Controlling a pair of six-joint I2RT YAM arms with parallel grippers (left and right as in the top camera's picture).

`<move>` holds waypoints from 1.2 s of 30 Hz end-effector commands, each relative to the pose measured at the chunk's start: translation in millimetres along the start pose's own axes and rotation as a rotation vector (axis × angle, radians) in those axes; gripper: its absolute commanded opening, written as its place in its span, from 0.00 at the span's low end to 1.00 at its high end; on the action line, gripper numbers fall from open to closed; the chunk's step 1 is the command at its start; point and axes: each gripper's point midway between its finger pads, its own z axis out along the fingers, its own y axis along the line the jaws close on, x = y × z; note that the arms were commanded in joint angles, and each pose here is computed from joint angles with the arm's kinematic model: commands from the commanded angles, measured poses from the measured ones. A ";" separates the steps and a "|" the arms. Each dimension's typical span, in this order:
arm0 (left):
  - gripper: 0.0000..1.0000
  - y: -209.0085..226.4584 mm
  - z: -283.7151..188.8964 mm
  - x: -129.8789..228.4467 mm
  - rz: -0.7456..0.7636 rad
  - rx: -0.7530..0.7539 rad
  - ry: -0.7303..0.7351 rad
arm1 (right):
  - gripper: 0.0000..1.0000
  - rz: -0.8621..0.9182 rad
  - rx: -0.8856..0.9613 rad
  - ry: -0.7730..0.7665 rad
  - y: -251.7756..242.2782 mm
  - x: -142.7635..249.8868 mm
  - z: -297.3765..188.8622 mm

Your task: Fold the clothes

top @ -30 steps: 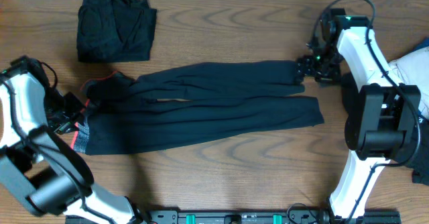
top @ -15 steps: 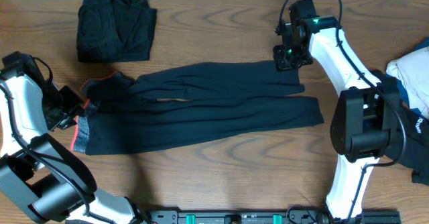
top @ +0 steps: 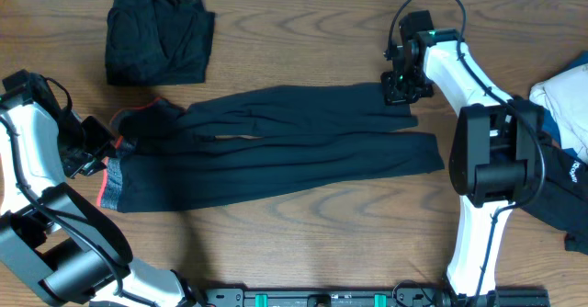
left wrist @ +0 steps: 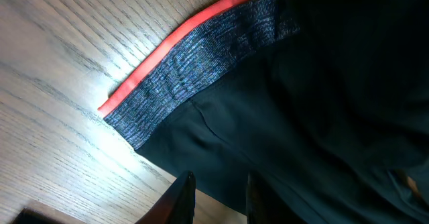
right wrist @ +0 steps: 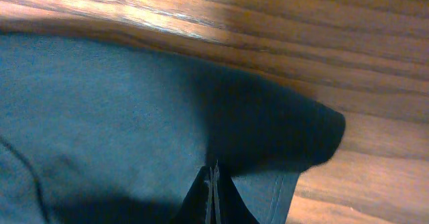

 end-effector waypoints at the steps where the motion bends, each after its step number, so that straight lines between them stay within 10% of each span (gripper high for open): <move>1: 0.27 0.3 0.3 -2.2 0.012 0.000 0.000 | 0.01 0.008 0.009 0.027 -3.6 2.3 14.2; 36: 0.27 -163.4 2.3 16.7 0.588 0.247 -0.156 | 0.04 0.226 0.345 0.063 -150.7 20.8 25.9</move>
